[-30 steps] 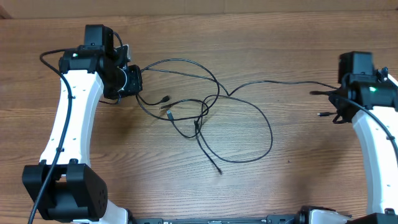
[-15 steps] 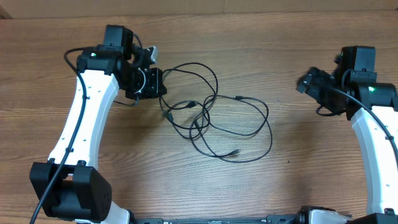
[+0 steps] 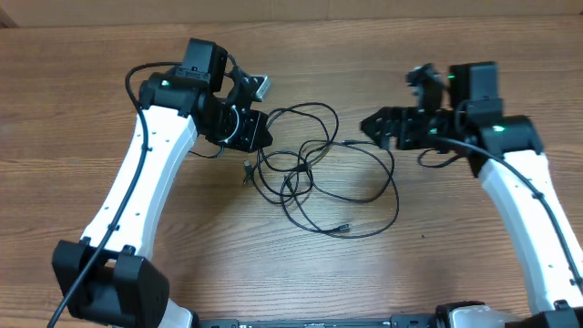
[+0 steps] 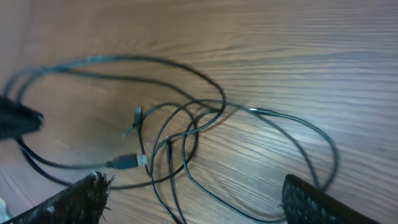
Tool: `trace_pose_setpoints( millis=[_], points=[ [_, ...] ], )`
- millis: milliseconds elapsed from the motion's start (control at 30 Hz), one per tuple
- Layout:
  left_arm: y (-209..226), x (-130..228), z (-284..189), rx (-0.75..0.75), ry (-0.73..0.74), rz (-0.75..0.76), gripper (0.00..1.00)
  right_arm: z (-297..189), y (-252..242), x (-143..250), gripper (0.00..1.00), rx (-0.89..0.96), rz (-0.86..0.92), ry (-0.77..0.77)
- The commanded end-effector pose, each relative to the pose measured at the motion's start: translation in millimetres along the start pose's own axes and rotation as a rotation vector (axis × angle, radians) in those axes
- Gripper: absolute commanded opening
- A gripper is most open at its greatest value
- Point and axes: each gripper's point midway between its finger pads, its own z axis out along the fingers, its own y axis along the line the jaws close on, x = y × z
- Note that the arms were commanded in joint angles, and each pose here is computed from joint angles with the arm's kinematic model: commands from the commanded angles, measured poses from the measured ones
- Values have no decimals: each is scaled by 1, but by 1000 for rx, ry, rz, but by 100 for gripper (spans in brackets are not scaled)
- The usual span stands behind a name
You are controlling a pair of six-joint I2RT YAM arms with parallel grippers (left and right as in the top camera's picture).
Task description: Untangle cables
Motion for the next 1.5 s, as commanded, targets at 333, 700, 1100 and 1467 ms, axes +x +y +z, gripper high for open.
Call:
trace_pose_setpoints(
  millis=[333,700,1100,1467],
  points=[
    [-81,4,-68,207,-151,155,4,44,32,-25,81,-4,-204,-61],
    [-97,11,-70,298,-128,155,4,55,62,-40,78,-62,-251,-131],
    [-105,15,-72,349,-114,146,4,51,67,-70,58,-36,-298,-262],
    [-105,16,-72,349,-112,143,4,43,105,-73,73,-236,-387,-292]
  ],
)
